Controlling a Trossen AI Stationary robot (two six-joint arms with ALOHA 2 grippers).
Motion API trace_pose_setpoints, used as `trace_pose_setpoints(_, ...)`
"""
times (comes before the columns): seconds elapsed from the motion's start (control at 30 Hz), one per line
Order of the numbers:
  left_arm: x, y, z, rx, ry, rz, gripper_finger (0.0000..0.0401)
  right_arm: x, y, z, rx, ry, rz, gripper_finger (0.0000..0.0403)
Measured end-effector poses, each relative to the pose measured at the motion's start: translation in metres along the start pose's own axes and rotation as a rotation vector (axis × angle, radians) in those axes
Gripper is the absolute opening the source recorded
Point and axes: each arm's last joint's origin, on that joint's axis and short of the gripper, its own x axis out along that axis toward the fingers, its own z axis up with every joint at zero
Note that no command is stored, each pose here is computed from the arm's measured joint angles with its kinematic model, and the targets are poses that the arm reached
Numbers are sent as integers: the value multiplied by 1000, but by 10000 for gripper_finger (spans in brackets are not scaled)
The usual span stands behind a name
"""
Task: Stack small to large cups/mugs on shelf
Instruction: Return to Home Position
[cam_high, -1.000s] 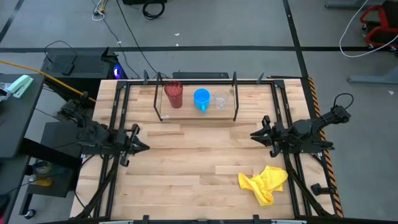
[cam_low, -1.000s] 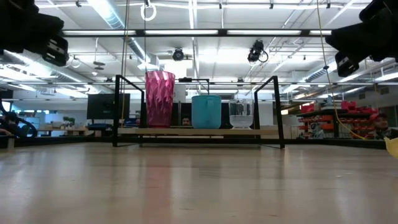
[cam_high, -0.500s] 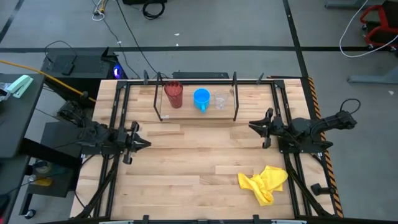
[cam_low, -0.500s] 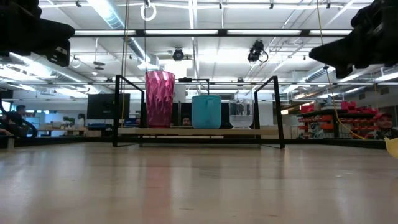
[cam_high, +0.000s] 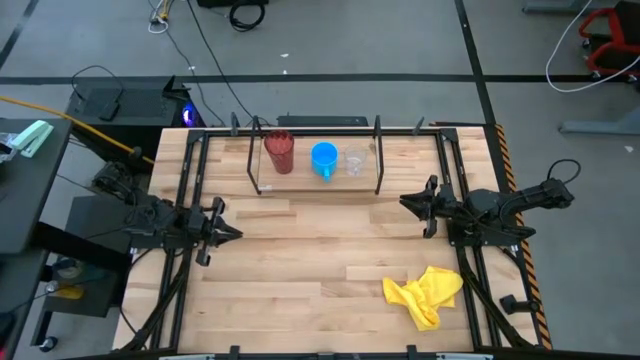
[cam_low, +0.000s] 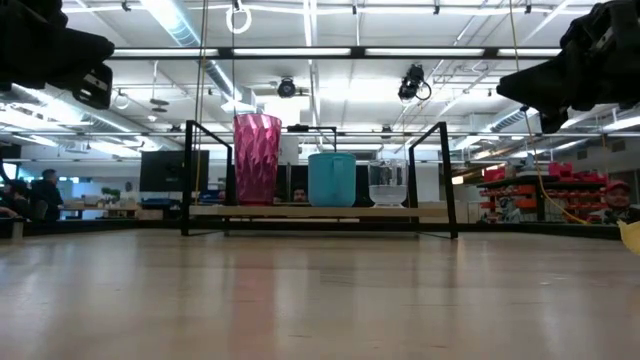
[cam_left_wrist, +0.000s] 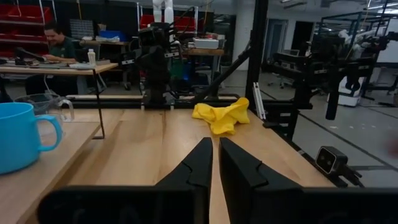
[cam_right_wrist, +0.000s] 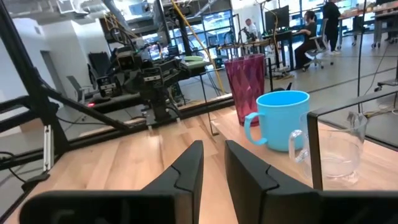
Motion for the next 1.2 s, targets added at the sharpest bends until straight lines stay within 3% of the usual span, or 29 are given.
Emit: trace_pose_setpoints(1.2, 0, 0, 3, -15, -27, -5, 23, 0, 0, 0, -3, 0, 0, 73)
